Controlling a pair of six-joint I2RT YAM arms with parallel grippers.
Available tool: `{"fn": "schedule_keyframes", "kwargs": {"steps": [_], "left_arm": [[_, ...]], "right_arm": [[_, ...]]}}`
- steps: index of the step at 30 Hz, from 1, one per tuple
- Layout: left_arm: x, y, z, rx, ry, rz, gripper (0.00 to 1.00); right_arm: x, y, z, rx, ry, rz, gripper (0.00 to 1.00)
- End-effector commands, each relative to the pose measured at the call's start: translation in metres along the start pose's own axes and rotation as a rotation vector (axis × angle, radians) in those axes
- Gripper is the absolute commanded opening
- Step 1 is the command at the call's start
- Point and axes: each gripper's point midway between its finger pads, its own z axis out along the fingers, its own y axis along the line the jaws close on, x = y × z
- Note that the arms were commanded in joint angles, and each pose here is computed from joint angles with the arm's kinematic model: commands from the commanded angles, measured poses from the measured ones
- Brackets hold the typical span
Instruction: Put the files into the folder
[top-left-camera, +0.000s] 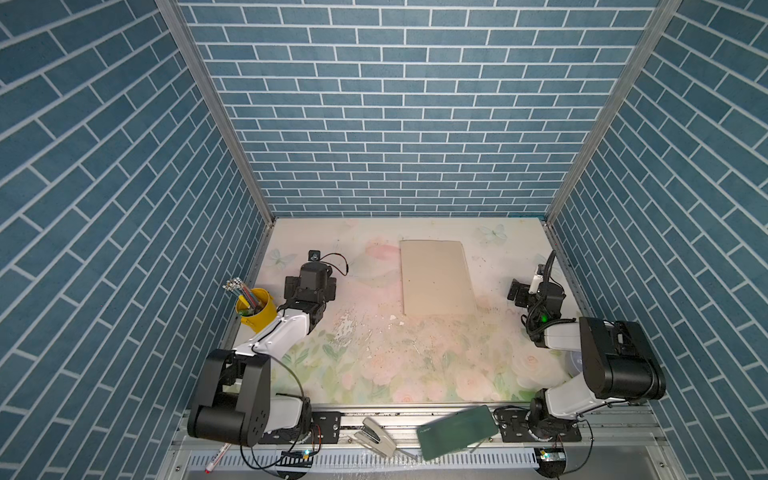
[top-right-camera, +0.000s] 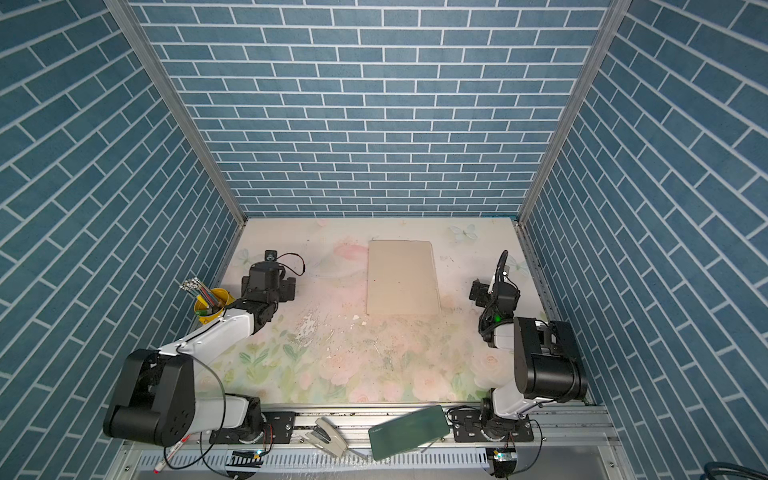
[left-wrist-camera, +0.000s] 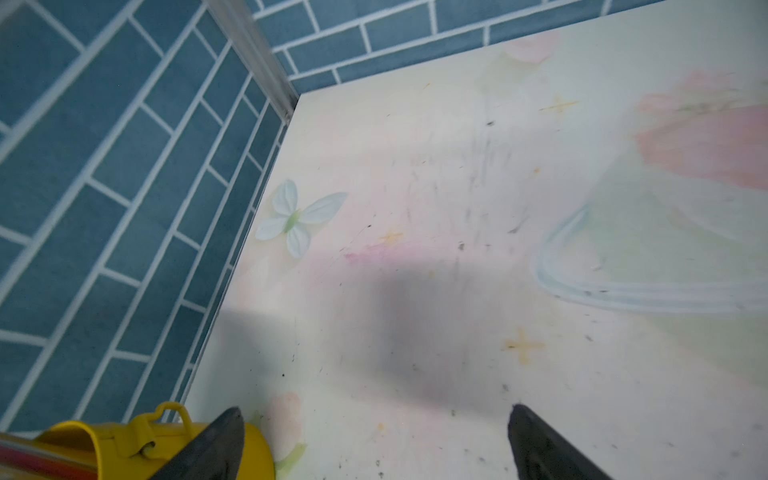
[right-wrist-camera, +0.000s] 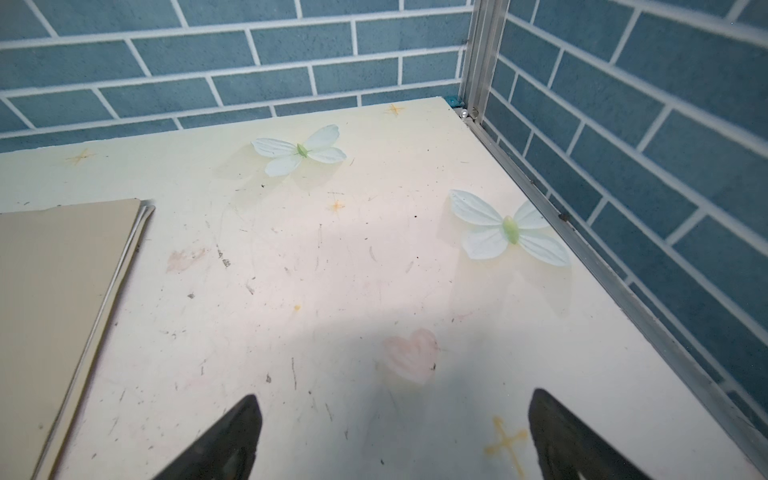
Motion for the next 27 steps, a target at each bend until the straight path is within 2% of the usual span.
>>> {"fn": "schedule_keyframes", "kwargs": {"steps": [1,7,9,11,14,27], "left_arm": [[-0.022,-0.003,0.014,0.073,-0.146,-0.083,0.99],[-0.005,-0.012,0.028,0.117,-0.171,-0.09,1.0],[-0.002,-0.017,0.021,0.151,-0.219,-0.085,1.0],[0.005,-0.015,0.015,0.136,-0.324,-0.106,1.0],[0.009,0.0,0.017,0.052,-0.301,-0.15,1.0],[0.008,-0.001,0.019,0.058,-0.282,-0.143,1.0]], "right_arm": [[-0.005,0.002,-0.001,-0.009,-0.026,-0.033,0.99],[-0.005,0.002,-0.001,-0.01,-0.026,-0.032,0.99],[-0.005,0.002,-0.001,-0.009,-0.026,-0.033,0.99],[-0.005,0.002,-0.001,-0.009,-0.026,-0.033,0.99],[-0.005,0.002,-0.001,-0.009,-0.025,-0.033,0.99],[-0.005,0.002,0.0,-0.009,-0.023,-0.034,0.99]]}}
